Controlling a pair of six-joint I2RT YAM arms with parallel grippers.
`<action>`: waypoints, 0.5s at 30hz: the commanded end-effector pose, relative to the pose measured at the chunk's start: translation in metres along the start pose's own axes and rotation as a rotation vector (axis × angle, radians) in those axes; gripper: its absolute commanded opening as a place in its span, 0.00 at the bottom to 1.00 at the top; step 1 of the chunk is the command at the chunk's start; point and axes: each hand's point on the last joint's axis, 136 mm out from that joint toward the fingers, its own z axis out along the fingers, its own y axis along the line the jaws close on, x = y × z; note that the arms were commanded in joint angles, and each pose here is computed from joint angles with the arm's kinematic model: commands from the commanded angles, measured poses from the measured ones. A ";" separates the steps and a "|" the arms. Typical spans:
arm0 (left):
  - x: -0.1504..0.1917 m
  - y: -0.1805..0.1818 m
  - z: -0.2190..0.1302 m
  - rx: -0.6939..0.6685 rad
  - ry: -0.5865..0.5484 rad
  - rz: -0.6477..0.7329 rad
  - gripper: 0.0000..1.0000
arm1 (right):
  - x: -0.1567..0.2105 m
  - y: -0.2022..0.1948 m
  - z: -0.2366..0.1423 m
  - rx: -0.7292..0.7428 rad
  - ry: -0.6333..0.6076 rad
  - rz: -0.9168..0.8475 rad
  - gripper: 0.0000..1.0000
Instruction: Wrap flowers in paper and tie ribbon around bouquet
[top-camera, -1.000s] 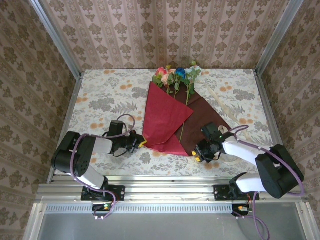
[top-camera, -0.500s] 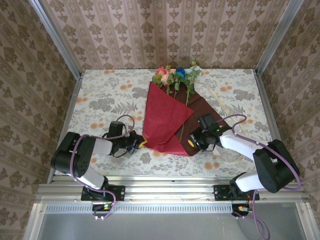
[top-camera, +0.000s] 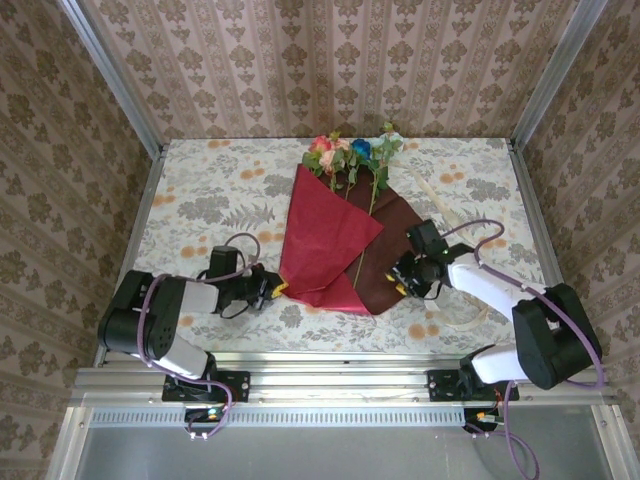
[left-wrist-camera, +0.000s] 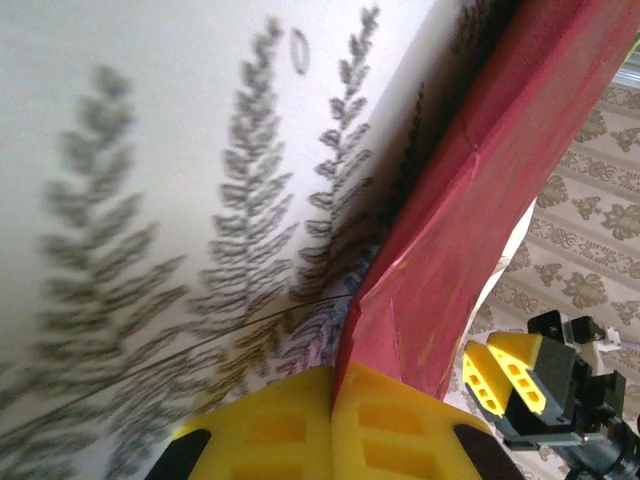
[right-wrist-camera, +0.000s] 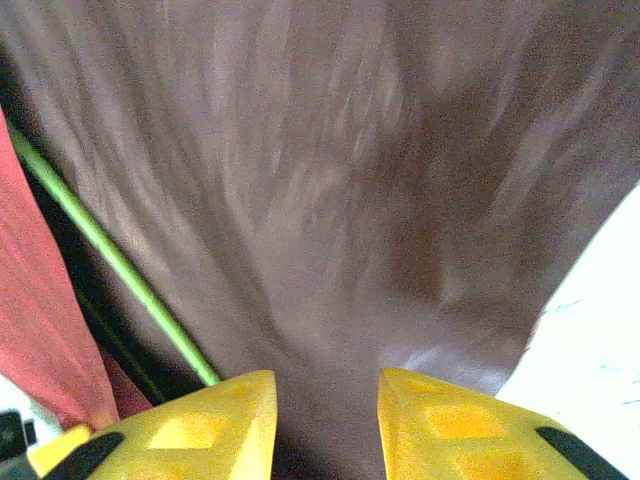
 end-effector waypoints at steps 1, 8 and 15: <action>0.005 0.030 -0.010 -0.085 -0.010 -0.052 0.00 | -0.019 -0.008 -0.002 0.136 -0.006 -0.167 0.42; 0.003 0.033 -0.014 -0.083 -0.023 -0.057 0.00 | -0.038 0.001 0.038 0.272 0.054 -0.274 0.46; 0.002 0.025 -0.010 -0.066 -0.018 -0.042 0.00 | -0.036 0.040 0.063 0.245 0.077 -0.352 0.42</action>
